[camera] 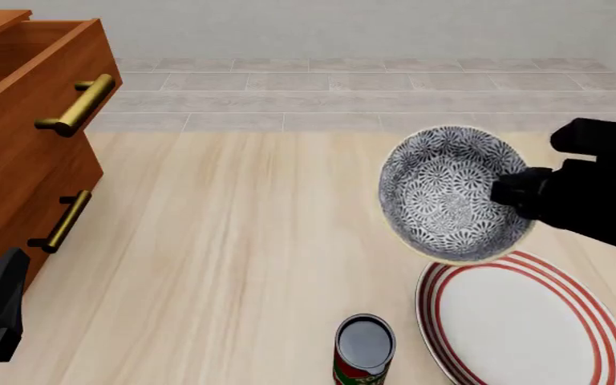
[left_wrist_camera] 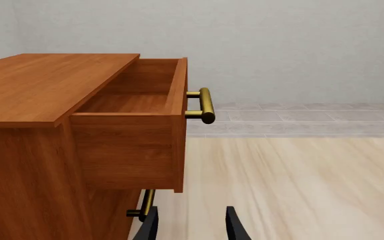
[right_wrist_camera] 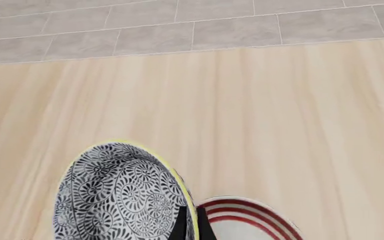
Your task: Put the bowl on the plate.
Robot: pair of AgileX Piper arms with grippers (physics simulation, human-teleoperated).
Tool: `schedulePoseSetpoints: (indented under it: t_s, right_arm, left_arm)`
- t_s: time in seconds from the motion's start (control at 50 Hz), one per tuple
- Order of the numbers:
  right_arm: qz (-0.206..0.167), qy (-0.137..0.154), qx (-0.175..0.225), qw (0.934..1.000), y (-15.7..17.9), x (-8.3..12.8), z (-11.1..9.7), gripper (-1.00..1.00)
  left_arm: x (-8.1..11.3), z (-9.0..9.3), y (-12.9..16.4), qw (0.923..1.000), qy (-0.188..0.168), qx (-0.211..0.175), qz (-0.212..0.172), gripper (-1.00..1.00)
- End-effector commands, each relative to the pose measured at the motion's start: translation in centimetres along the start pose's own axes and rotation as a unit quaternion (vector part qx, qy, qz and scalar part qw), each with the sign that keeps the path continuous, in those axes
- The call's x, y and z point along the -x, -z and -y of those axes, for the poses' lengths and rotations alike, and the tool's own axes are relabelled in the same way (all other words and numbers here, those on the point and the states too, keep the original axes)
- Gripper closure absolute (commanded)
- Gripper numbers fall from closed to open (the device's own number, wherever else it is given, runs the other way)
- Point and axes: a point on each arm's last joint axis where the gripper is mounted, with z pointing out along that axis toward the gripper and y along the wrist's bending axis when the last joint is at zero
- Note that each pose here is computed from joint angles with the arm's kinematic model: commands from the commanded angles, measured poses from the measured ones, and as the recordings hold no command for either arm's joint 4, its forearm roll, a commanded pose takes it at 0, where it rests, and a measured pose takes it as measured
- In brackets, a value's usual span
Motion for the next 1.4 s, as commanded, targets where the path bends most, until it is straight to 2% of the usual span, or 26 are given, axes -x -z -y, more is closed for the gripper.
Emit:
schedulePoseSetpoints:
  t_s: [0.02,0.32,0.72,1.1,1.4]
  right_arm:
    - [0.006,-0.032,-0.019,0.9993,2.2,-1.1,1.1,1.0]
    - [0.003,-0.042,-0.045,0.9981,4.7,-2.5,2.2,1.0]
    - [-0.005,-0.057,-0.074,0.9956,6.2,-4.3,3.2,1.0]
    - [-0.031,-0.077,-0.098,0.9917,5.2,-6.9,4.2,1.0]
    - [-0.051,-0.09,-0.103,0.9893,4.3,-9.1,4.6,1.0]
  left_arm:
    - [0.0,0.0,0.0,1.0,0.0,0.0,0.0,-1.0]
    - [0.0,0.0,0.0,1.0,0.0,0.0,0.0,-1.0]
    - [0.0,0.0,0.0,1.0,0.0,0.0,0.0,-1.0]
    - [0.0,0.0,0.0,1.0,0.0,0.0,0.0,-1.0]
    - [0.0,0.0,0.0,1.0,0.0,0.0,0.0,-1.0]
